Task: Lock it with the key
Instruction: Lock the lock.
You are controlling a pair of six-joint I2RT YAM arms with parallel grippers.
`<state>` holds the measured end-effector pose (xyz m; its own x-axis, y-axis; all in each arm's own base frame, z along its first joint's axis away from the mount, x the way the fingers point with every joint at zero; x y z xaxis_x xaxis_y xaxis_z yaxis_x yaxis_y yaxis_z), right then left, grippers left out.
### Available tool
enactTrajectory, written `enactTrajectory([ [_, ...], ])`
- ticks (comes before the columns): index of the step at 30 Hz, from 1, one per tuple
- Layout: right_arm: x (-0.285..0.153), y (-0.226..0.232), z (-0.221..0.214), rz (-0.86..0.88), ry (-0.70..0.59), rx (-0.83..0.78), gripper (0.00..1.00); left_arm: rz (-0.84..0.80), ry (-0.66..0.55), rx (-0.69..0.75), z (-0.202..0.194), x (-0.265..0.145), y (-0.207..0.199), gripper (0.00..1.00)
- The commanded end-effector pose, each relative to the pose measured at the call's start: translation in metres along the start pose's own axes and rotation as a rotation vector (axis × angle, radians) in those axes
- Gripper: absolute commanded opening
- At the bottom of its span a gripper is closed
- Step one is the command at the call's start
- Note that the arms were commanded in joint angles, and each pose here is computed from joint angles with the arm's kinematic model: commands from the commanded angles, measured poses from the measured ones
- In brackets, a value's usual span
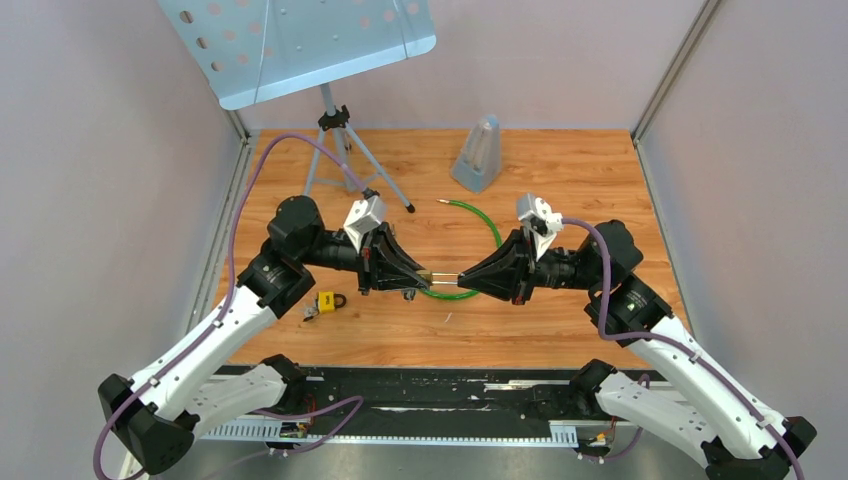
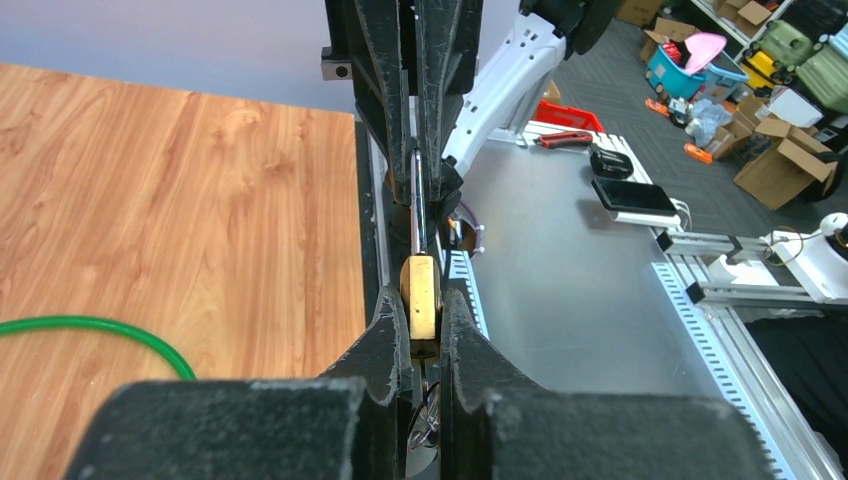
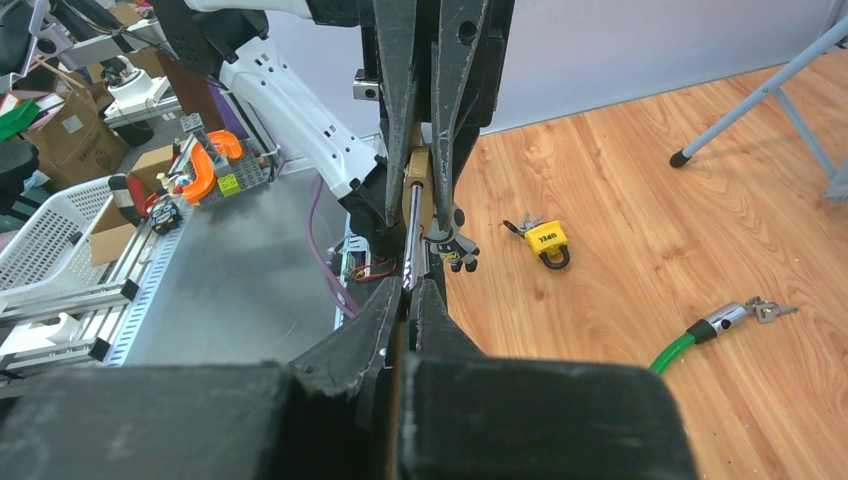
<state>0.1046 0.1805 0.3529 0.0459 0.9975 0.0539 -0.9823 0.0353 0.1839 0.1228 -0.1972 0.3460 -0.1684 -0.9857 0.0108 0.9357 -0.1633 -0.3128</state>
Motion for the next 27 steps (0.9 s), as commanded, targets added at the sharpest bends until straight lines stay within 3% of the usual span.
enactTrajectory([
  [1,0.003,0.005,0.016,0.033,-0.045,-0.058,0.0,-0.012,-0.051,0.081,0.013,-0.003,-0.009,0.0],
  [14,0.021,-0.004,0.008,0.046,-0.019,-0.04,0.0,0.055,-0.089,0.135,0.013,-0.001,-0.001,0.0],
  [27,0.054,-0.011,-0.015,0.048,0.051,0.0,0.0,0.085,-0.085,0.077,0.005,0.013,0.015,0.0],
])
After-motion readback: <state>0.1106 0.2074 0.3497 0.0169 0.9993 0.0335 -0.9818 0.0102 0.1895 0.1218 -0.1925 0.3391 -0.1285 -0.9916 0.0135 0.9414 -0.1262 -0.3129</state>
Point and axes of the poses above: each gripper's point midway between its finger pads, its own x axis out along the fingers, its own y axis along the line the jaws close on, z = x × y, the point moved 9 cm from there along -x, back along the fingers, and after that the axes turned 3 degrees about -x, right-handed, at the moved point
